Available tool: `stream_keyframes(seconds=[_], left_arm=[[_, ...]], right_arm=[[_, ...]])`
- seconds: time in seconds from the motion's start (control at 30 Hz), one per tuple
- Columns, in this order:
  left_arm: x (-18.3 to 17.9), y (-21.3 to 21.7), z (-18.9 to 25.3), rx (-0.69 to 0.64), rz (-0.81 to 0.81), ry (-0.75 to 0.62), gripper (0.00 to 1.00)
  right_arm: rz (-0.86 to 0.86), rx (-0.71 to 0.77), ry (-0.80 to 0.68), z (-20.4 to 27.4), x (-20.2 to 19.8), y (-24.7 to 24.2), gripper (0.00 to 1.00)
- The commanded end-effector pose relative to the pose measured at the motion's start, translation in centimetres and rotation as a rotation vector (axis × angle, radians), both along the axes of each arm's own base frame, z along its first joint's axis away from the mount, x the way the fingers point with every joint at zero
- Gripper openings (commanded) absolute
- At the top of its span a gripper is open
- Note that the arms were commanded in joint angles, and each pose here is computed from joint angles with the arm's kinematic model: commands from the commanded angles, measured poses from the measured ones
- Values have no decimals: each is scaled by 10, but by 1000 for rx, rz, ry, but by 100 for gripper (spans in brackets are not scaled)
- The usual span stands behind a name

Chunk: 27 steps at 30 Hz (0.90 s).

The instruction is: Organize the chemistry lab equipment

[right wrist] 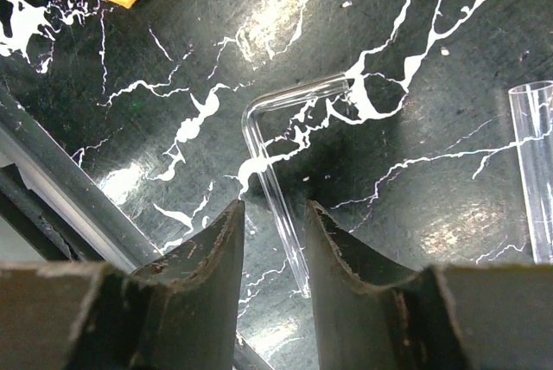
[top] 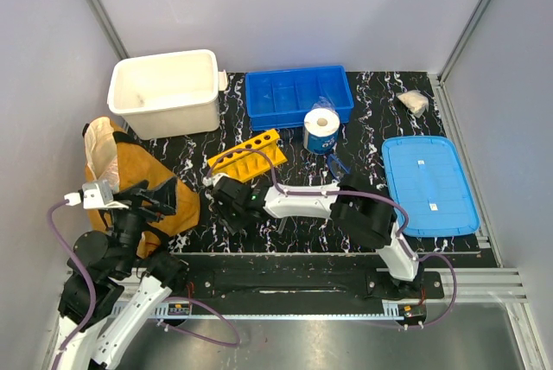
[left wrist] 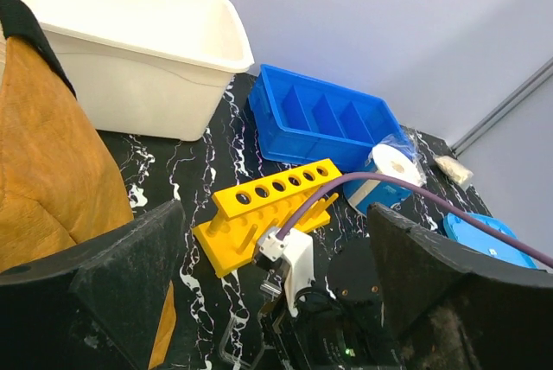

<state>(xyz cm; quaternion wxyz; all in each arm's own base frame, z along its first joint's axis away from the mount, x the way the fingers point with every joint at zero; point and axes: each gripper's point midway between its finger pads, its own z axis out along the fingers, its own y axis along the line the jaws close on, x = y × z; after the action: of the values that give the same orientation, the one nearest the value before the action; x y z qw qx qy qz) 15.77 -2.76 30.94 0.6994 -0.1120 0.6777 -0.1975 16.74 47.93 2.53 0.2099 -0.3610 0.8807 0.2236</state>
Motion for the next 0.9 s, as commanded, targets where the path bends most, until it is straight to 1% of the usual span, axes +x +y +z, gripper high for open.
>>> stream_keyframes(seconds=[0.0, 0.17, 0.23, 0.5, 0.73, 0.87], left_arm=[[1, 9, 9, -40, 50, -37, 91], [1, 9, 8, -41, 49, -33, 92], [1, 8, 8, -40, 48, -32, 92], [0, 8, 8, -46, 46, -34, 91], [2, 8, 6, -41, 51, -25, 91], [3, 7, 4, -33, 51, -13, 91]], right_arm=[[4, 3, -76, 11, 2, 14, 40], [-7, -83, -131, 0, 3, 5, 38], [-15, -112, -137, -4, 3, 0, 36], [-84, -161, -141, -11, 3, -22, 27], [-148, -140, -123, -2, 0, -34, 17], [-173, -122, -112, 1, -3, -39, 13]])
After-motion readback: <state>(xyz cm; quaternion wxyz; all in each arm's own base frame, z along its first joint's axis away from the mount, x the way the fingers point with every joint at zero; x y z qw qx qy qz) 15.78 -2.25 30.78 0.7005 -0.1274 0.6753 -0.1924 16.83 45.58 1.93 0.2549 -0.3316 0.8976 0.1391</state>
